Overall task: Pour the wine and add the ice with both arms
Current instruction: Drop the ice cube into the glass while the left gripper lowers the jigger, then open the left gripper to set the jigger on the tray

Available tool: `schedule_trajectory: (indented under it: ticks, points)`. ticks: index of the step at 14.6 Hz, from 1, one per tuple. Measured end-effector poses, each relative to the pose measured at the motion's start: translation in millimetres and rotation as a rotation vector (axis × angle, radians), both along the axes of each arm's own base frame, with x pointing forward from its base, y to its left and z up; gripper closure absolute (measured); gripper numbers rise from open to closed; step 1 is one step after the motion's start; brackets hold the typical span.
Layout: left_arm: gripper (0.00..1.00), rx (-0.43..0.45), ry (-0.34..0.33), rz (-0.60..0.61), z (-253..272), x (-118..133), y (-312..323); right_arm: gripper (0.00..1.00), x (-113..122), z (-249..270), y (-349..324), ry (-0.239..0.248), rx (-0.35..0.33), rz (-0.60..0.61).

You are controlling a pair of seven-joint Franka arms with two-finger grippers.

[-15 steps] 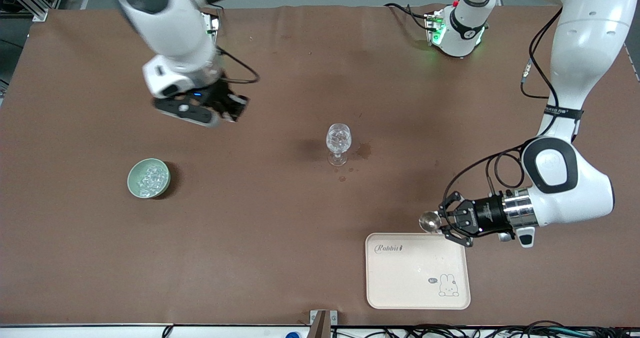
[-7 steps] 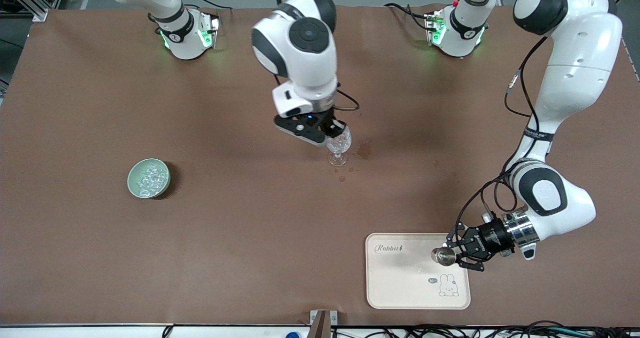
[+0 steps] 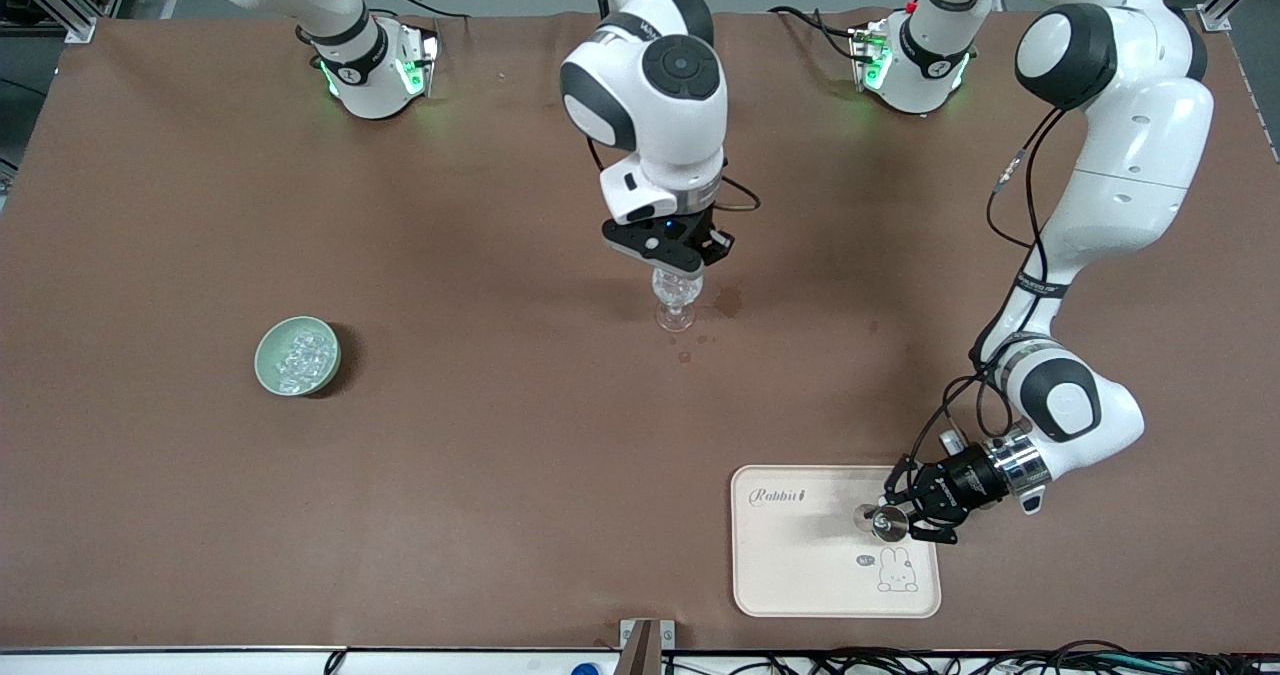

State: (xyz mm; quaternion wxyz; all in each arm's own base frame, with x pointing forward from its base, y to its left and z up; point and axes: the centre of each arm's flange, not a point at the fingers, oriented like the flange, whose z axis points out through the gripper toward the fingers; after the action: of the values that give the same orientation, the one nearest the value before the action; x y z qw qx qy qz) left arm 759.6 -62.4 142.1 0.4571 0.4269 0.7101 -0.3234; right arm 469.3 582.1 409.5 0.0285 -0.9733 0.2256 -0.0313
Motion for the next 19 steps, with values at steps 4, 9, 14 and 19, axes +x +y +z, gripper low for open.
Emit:
schedule_trajectory:
  ticks: [4, 9, 14, 19]
  points:
    - [0.79, -0.003, 0.017, 0.008, -15, -3, 6, 0.73, -8, -4, 5, 0.007, -0.010, 0.007]
    - [0.74, 0.001, 0.010, 0.003, -20, -4, 6, 0.73, -5, -18, -1, 0.005, -0.049, 0.009]
    - [0.27, 0.014, -0.018, -0.010, -21, -4, 6, 0.51, -4, -23, -3, 0.006, -0.061, 0.014]
    - [0.00, 0.105, -0.092, -0.064, 9, 6, 22, 0.01, 7, -18, -12, -0.008, -0.066, 0.041]
